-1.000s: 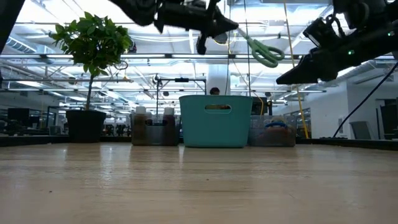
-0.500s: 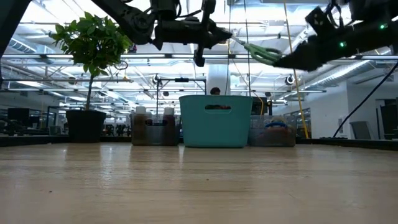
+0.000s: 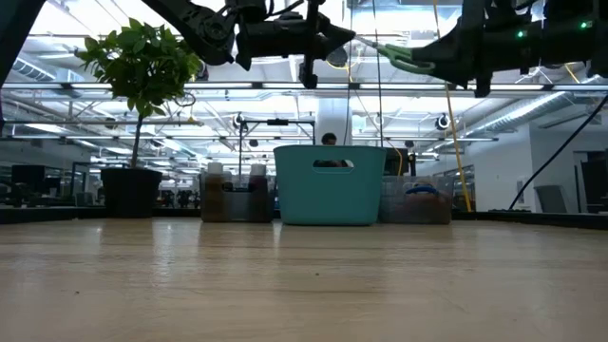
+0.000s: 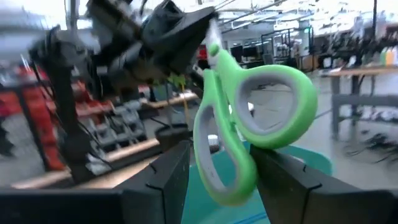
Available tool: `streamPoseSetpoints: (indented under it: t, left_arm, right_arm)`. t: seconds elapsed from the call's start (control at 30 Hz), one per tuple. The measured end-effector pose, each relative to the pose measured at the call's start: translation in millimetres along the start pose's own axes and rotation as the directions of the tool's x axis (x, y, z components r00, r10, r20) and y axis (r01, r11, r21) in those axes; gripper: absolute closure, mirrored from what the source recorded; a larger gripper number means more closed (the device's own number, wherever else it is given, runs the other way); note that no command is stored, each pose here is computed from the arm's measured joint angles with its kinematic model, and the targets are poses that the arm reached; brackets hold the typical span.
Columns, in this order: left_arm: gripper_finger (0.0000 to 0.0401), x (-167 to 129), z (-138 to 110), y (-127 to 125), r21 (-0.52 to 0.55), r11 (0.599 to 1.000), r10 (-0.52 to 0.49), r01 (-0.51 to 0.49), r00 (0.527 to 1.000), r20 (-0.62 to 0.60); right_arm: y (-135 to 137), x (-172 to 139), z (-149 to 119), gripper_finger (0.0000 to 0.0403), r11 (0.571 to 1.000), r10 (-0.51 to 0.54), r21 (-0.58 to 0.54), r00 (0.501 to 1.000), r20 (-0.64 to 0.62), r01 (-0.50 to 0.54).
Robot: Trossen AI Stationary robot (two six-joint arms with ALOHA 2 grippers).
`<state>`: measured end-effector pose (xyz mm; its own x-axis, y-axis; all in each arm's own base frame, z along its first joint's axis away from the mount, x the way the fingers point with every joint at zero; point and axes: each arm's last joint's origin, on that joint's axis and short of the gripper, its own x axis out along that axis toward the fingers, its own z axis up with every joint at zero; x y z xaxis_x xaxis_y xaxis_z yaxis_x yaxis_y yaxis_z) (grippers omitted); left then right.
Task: Pick & Place Paint Supplies
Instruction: Put the green scissor into the right black bin
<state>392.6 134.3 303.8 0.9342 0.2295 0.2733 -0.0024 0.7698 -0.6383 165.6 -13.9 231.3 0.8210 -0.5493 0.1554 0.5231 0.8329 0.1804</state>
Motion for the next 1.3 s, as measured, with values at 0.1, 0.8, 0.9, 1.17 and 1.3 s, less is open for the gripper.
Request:
streamPoseSetpoints:
  t: [0.1, 0.8, 0.9, 1.17, 1.3]
  left_arm:
    - [0.0401, 0.4, -2.5, -5.0, 0.012, 1.0, -0.022, 0.022, 1.0, 0.003]
    - [0.0366, 0.2, -5.2, -9.8, 0.108, 0.99, -0.084, 0.09, 0.995, -0.059]
    - [0.0325, -1.3, -1.8, -10.1, 0.133, 0.987, -0.081, 0.091, 0.994, -0.08]
    - [0.0214, -12.0, 23.7, -14.9, 0.303, 0.953, 0.009, 0.022, 0.995, -0.1]
    - [0.0181, -19.0, 30.7, -14.8, 0.344, 0.938, 0.094, -0.039, 0.985, -0.145]
  right_arm:
    - [-0.5, 1.2, 2.2, 0.0248, 0.996, 0.039, 0.08, 0.999, 0.019, -0.04]
    - [-0.3, 1.8, 8.6, 0.0382, 0.976, 0.182, 0.113, 0.981, 0.064, -0.188]
    - [-0.8, 0.6, 8.7, 0.0382, 0.975, 0.191, 0.108, 0.98, 0.054, -0.196]
    - [-4.6, -5.7, 12.1, 0.0383, 0.981, 0.177, 0.072, 0.984, 0.022, -0.178]
    - [-7.7, -4.2, 30.2, 0.0383, 0.994, 0.015, -0.111, 0.998, -0.062, -0.021]
